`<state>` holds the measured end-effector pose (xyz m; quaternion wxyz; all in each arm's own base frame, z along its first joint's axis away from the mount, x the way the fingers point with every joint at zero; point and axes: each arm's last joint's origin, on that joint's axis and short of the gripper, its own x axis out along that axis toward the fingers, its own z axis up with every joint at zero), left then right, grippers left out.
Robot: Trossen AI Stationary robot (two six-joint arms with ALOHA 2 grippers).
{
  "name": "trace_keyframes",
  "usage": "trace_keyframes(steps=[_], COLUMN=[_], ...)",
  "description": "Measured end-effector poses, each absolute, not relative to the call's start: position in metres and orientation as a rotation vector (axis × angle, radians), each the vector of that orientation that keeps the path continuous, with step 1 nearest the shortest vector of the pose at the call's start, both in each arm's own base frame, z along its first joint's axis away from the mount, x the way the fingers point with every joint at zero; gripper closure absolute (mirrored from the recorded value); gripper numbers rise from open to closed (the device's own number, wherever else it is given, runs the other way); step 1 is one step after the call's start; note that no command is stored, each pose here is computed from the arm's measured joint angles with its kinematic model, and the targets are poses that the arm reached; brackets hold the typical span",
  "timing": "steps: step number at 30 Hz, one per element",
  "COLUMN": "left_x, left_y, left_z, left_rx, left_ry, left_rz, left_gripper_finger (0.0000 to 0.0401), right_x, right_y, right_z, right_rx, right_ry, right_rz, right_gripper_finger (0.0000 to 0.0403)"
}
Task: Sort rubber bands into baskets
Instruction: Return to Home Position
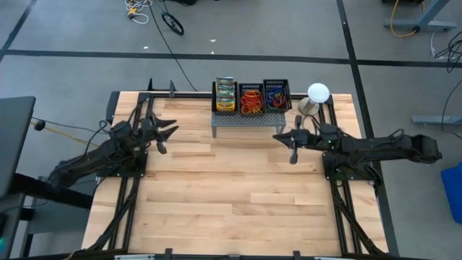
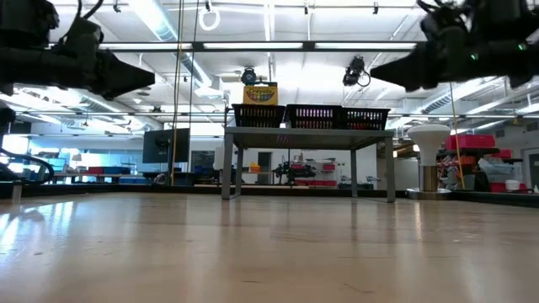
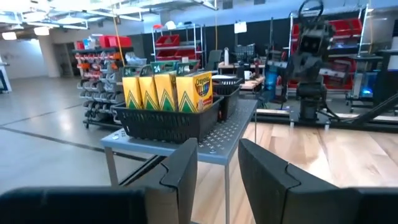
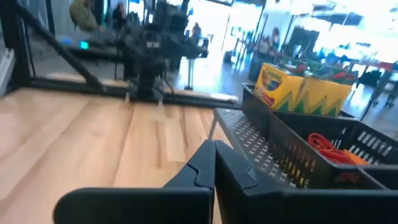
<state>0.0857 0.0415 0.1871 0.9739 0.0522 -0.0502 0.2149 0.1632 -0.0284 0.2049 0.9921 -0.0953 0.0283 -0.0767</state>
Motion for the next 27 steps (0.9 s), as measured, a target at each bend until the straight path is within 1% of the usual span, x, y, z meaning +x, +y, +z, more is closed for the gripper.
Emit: trace_keyframes(steps=[4, 10, 16, 21, 27], left_x=[0.084, 0.083, 0.083, 0.083, 0.083], left_y=[0.042, 0.042, 0.042, 0.043, 0.043], left_z=[0.186, 0.19, 0.192, 0.192, 0.191], left_rx=[0.114, 0.125, 0.12, 0.1, 0.043], left_ry=[-0.097, -0.129, -0.153, -0.153, -0.166], left_rz=[0.47, 0.488, 0.492, 0.529, 0.526], left_gripper_finger=[0.0276, 0.0276, 0.0276, 0.0276, 0.0276], right_x=[0.148, 0.132, 0.123, 0.114, 0.099], right_y=[-0.029, -0.031, -0.029, -0.028, -0.029], right_z=[0.187, 0.172, 0.177, 0.18, 0.178], right_rx=[-0.192, -0.191, -0.163, -0.158, -0.106], right_ry=[-0.018, -0.045, -0.08, -0.109, -0.103], right_rz=[-0.172, -0.209, -0.149, -0.163, -0.299], right_gripper_finger=[0.04, 0.0401, 0.0402, 0.0402, 0.0402])
